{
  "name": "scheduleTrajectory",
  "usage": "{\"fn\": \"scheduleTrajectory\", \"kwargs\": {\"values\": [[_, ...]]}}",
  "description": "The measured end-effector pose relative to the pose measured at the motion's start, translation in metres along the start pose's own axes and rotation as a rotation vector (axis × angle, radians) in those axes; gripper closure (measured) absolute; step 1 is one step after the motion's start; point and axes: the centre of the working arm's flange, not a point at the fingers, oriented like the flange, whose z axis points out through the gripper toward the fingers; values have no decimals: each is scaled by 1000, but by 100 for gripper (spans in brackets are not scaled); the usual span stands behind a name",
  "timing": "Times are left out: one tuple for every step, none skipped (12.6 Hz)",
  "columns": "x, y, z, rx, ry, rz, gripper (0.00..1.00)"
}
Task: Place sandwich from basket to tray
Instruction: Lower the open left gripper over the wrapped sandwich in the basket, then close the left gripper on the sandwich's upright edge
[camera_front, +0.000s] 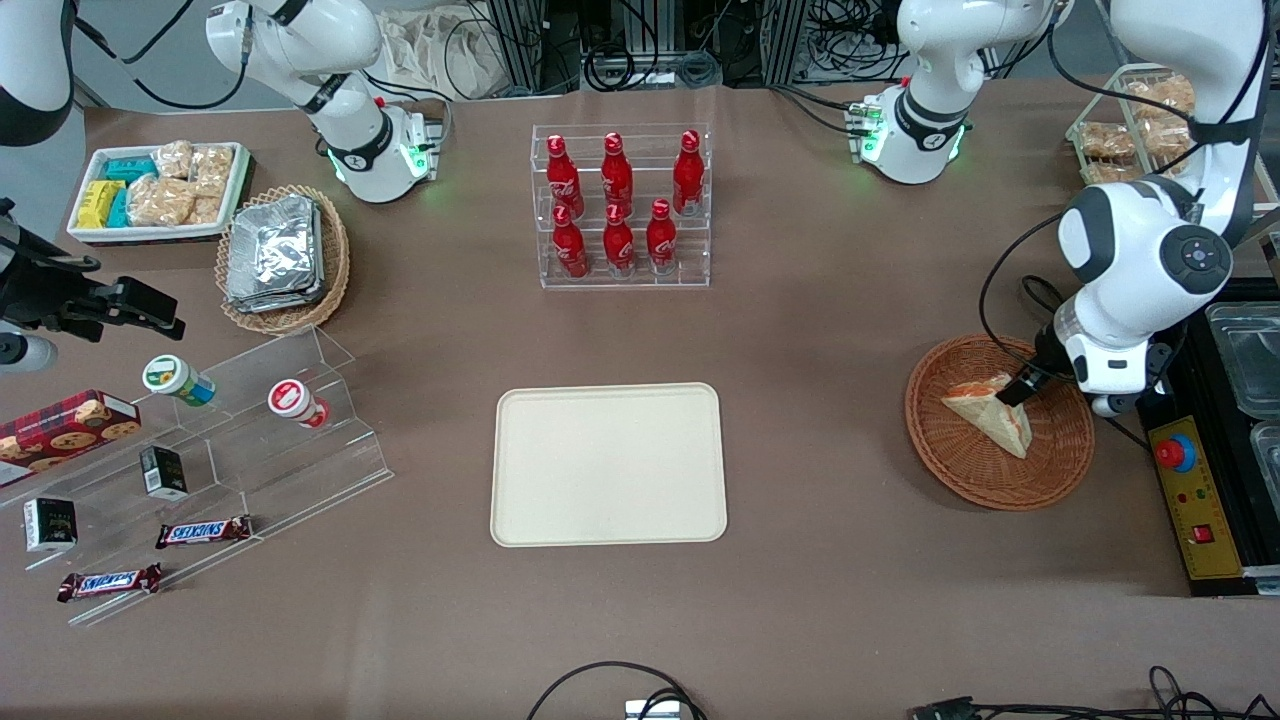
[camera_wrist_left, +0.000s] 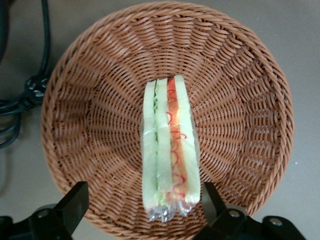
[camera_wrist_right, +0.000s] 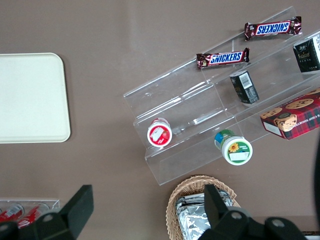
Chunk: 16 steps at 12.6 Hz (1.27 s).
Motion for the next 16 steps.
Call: {"fn": "scheduleTrajectory", "kwargs": {"values": [[0,1,5,-1,-1,-5,0],[0,2,9,-5,1,-10,0],[1,3,13,-9,4,-14,0],[1,4,18,-10,3,-15,0],[1,5,22,-13,5,-15,0],[1,6,26,-16,7,-15,0],[0,7,29,-17,7,-15,0],[0,8,32,-17,5,-15,0],[0,8,35,-17,4,-15,0],[0,8,37,-18,5,-14,0],[0,8,40,-19,5,-14,0],[0,9,42,-20,5,-14,0],[0,9,45,-21,5,-15,0],[0,9,48,-21,4,-15,1],[0,9,50,-22,4,-15,4],[0,9,53,-23,4,-15,7]]}}
